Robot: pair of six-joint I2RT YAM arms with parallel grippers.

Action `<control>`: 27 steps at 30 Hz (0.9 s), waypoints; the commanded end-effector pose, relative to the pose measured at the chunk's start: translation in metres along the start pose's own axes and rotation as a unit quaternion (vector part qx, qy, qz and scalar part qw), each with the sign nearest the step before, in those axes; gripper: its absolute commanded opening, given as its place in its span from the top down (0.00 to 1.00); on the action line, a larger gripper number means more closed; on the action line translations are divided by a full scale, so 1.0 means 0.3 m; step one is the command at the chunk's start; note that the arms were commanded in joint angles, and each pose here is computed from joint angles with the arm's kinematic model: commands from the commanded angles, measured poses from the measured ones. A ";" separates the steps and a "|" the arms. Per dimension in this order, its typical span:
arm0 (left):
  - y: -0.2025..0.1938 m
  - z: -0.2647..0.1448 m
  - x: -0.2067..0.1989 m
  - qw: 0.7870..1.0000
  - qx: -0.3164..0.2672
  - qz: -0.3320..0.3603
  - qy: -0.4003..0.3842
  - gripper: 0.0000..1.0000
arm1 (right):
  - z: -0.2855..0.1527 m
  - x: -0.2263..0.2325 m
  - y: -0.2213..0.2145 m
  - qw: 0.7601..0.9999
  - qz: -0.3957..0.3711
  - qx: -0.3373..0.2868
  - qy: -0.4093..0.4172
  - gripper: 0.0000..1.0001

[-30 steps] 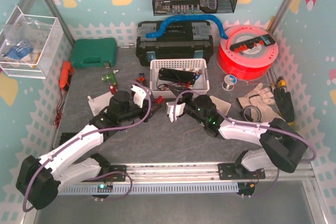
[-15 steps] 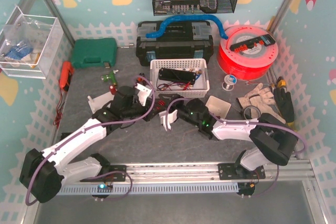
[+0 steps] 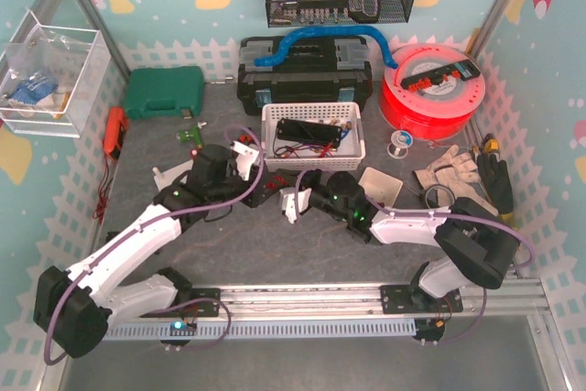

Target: Install the large spring

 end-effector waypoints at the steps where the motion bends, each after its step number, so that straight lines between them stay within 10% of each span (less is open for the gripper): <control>1: 0.219 -0.115 -0.046 0.987 -0.161 0.018 0.009 0.68 | -0.005 -0.039 0.132 0.975 0.204 -0.093 0.002 1.00; 8: 0.254 -0.233 -0.047 0.957 -0.285 0.058 0.019 0.42 | -0.011 -0.046 0.094 0.889 0.455 -0.052 0.006 1.00; 15: 0.192 -0.157 -0.028 0.968 -0.240 0.069 0.009 0.42 | -0.009 -0.055 0.058 0.818 0.574 -0.030 -0.020 1.00; 27: 0.131 -0.016 -0.057 0.985 -0.153 0.083 0.016 0.40 | -0.032 -0.085 0.048 0.830 0.553 -0.042 -0.059 1.00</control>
Point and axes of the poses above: each gripper's point midway between its finger pads, its own z axis out along the fingers, its own x axis along the line the jaws close on, y = z × x, the point moved 3 cm from there along -z, back along the fingers, and after that the axes turned 13 degrees about -z, right-handed, at the moved point
